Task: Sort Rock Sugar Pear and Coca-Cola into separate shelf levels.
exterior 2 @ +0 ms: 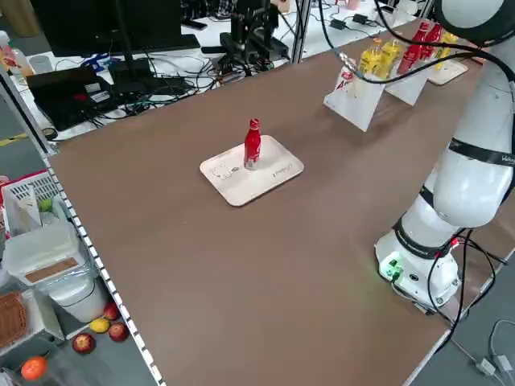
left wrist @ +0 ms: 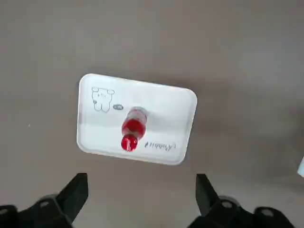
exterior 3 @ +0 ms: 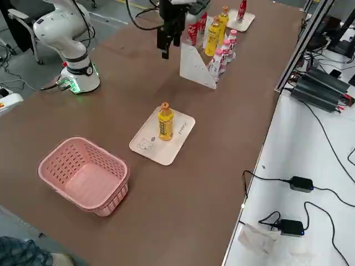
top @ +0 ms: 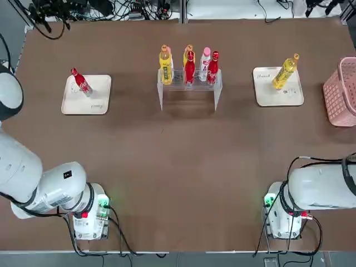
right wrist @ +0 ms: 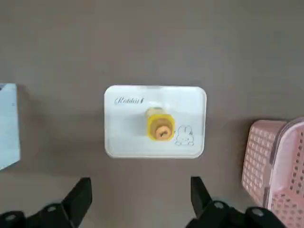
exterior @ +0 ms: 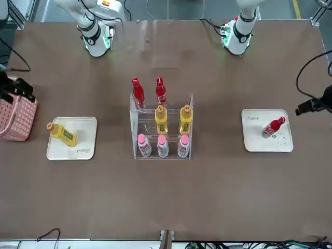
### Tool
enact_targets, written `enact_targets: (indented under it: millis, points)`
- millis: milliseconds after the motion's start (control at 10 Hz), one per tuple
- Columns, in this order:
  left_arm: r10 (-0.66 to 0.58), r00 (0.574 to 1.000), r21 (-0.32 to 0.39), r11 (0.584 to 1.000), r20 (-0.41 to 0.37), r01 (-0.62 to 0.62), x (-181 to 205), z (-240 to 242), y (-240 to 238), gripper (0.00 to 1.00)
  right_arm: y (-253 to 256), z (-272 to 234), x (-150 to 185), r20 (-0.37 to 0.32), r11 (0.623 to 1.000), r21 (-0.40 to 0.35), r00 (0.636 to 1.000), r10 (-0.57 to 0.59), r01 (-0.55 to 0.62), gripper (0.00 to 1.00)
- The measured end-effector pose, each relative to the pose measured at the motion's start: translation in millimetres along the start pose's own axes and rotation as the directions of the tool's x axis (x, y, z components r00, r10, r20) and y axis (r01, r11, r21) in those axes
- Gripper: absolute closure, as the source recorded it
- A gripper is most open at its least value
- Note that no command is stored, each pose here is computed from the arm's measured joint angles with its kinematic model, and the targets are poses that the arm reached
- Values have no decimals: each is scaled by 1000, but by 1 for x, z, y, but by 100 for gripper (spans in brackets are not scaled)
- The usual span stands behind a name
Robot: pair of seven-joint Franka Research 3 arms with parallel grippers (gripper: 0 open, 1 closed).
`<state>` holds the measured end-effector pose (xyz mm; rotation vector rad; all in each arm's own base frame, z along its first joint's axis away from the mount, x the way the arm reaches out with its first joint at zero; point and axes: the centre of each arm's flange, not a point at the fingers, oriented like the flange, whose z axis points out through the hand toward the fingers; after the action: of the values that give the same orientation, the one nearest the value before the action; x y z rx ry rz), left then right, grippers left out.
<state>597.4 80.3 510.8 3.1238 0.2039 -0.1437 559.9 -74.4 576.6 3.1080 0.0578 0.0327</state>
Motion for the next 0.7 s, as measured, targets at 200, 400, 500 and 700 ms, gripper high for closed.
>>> enact_targets:
  millis: [200, 400, 500, 700]
  points:
    - [13, 997, 19, 1000, -82, -11, -3, 45, 5, 0, 31, 62, 5, -17, 1000, -4, 1000, 3, -3, 8]
    - [27, 994, 40, 999, -110, -22, -21, 71, 7, 0, 36, 106, 11, -24, 1000, 10, 1000, 17, -17, 9]
    - [24, 993, 45, 999, -113, -19, -29, 82, 2, 0, 34, 126, 12, -34, 1000, 17, 999, 21, -21, 9]
    - [34, 991, 52, 998, -127, -28, -47, 118, -25, 1, 31, 156, 6, -18, 1000, 22, 1000, -7, 7, 9]
